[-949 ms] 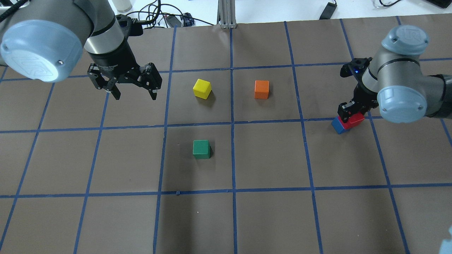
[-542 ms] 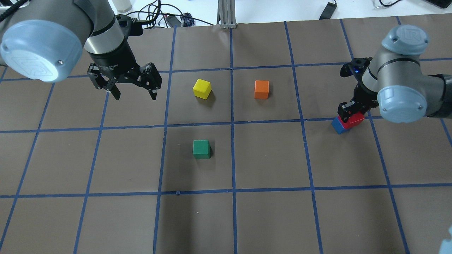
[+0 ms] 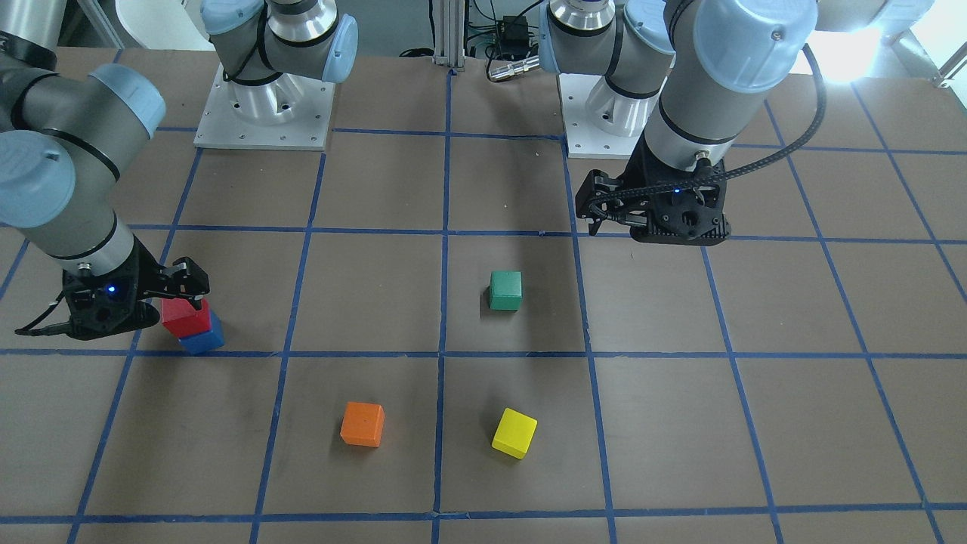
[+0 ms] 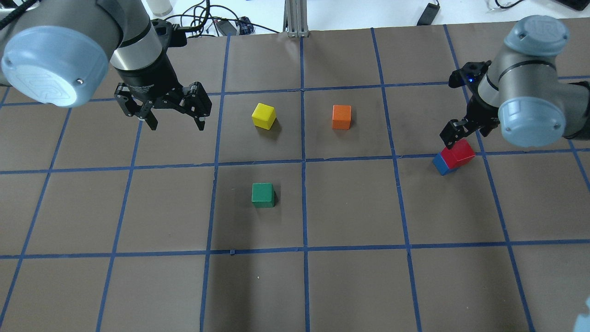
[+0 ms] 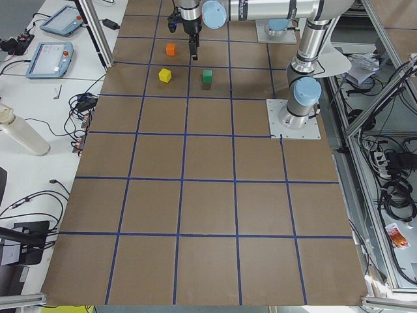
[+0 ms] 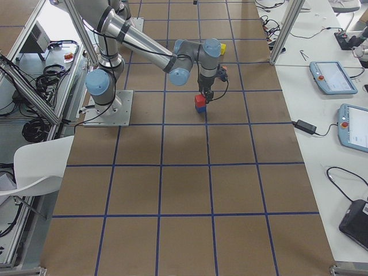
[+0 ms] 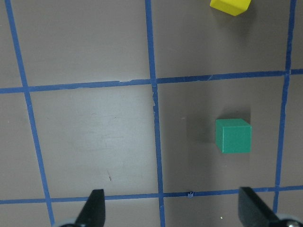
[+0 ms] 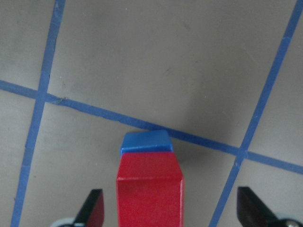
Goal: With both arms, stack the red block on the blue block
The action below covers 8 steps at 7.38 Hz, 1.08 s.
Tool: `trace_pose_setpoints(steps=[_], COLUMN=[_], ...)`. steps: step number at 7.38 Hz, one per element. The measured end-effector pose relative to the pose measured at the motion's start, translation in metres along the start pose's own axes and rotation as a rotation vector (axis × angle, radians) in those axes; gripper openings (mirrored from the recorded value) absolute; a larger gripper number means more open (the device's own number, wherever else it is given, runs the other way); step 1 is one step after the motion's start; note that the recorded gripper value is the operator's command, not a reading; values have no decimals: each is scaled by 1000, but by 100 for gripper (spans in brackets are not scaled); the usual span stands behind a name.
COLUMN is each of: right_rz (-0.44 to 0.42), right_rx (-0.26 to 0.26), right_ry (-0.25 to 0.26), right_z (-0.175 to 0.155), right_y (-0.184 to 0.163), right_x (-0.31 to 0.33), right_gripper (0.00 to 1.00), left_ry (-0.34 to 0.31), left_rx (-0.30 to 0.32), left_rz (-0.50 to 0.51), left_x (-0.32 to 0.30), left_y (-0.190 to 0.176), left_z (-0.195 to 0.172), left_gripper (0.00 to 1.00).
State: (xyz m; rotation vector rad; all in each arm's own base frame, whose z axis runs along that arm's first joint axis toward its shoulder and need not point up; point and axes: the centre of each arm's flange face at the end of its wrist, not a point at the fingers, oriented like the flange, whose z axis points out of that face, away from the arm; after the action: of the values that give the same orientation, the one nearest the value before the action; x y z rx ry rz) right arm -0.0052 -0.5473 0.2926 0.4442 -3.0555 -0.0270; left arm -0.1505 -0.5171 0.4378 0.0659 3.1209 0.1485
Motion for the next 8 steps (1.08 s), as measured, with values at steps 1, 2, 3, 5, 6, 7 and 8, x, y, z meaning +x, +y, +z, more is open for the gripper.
trace_pose_setpoints(steps=[1, 2, 3, 5, 6, 7, 8], right_rz=[49, 96, 127, 143, 145, 162, 176], right_rx=[11, 24, 34, 43, 47, 53, 56], right_ry=[-4, -14, -24, -31, -30, -26, -23], right_z=[-30, -61, -90, -144, -167, -180, -184], right_y=[-7, -14, -18, -20, -20, -20, -20], right_x=[-5, -30, -65, -132, -155, -167, -172], right_gripper=[100, 100, 100, 100, 100, 100, 100], left_ry=[0, 0, 0, 1, 1, 2, 4], left_rx=[-1, 0, 0, 1, 2, 4, 10], left_rz=[-3, -5, -5, -6, -6, -7, -7], left_x=[0, 1, 1, 1, 1, 1, 2], left_y=[0, 0, 0, 1, 1, 1, 2], left_z=[0, 0, 0, -1, -1, -2, -5], left_gripper=[100, 100, 100, 100, 100, 100, 100])
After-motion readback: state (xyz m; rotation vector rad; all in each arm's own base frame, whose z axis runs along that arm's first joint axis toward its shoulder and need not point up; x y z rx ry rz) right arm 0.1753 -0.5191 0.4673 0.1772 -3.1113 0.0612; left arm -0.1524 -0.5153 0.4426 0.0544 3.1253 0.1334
